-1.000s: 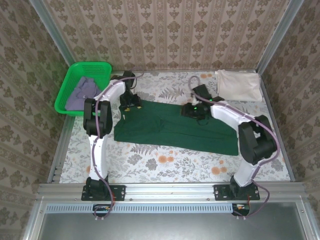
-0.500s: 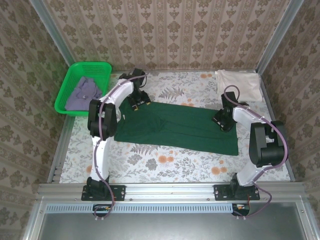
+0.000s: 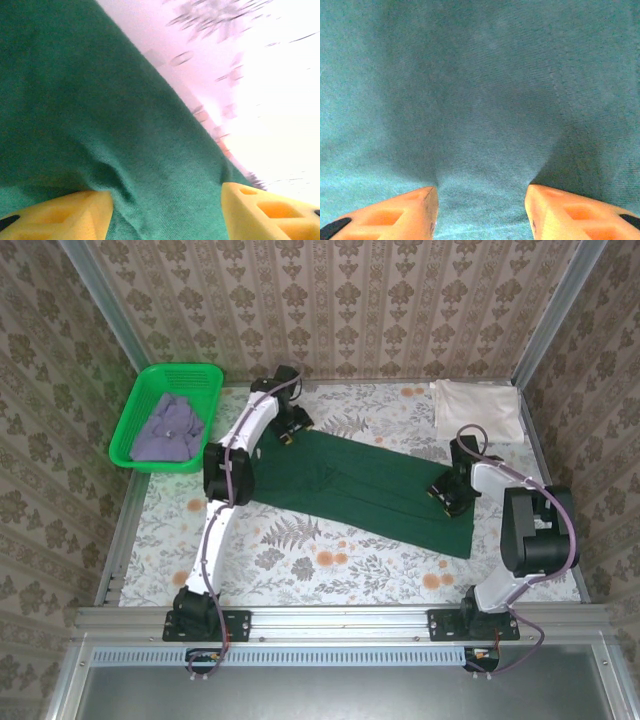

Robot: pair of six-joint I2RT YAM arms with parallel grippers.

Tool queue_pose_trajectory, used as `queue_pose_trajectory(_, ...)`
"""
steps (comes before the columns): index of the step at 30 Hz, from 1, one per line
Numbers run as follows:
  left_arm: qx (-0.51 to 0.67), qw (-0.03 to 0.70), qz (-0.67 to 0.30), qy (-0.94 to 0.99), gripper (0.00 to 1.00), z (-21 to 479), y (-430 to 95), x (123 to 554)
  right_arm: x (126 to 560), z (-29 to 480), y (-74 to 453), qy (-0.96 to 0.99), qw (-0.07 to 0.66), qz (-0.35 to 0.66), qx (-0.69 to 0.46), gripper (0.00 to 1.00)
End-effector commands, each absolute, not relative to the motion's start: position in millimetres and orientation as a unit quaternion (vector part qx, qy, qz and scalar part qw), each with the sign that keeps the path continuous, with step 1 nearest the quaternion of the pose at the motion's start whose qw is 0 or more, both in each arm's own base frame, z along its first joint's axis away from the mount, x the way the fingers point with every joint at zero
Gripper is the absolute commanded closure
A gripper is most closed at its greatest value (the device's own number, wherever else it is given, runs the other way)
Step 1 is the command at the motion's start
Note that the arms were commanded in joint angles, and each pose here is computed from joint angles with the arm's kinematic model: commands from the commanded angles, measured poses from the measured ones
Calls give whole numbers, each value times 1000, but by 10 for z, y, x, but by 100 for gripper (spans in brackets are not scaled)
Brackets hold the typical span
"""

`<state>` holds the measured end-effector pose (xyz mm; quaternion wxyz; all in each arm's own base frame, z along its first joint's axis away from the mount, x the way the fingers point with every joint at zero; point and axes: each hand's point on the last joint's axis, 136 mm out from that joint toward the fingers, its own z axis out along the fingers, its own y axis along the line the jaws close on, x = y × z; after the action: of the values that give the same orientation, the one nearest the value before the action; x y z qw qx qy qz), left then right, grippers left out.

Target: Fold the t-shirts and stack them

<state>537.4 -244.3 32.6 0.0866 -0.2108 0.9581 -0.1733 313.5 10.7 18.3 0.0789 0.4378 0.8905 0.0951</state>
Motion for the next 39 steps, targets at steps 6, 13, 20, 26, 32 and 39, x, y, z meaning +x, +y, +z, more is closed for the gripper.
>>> queue_pose_trajectory(6,-171,145,-323,920,31,-192,-2919,6017,2416,48,291,890,-9,51,454,46)
queue_pose_trajectory(13,-159,264,-435,846,23,308,-3344,6542,2349,196,645,906,0,51,421,41)
queue_pose_trajectory(20,-112,297,-410,855,12,1102,-3223,6460,2524,621,536,940,46,26,338,38)
queue_pose_trajectory(26,-122,236,-282,922,22,1047,-2716,5902,2585,759,1055,967,48,132,213,45)
queue_pose_trajectory(32,-126,139,-184,965,29,586,-2434,5313,2368,747,1461,980,17,170,106,51)
queue_pose_trajectory(39,-105,97,-124,982,35,155,-2385,5172,2165,418,1632,982,-45,164,79,54)
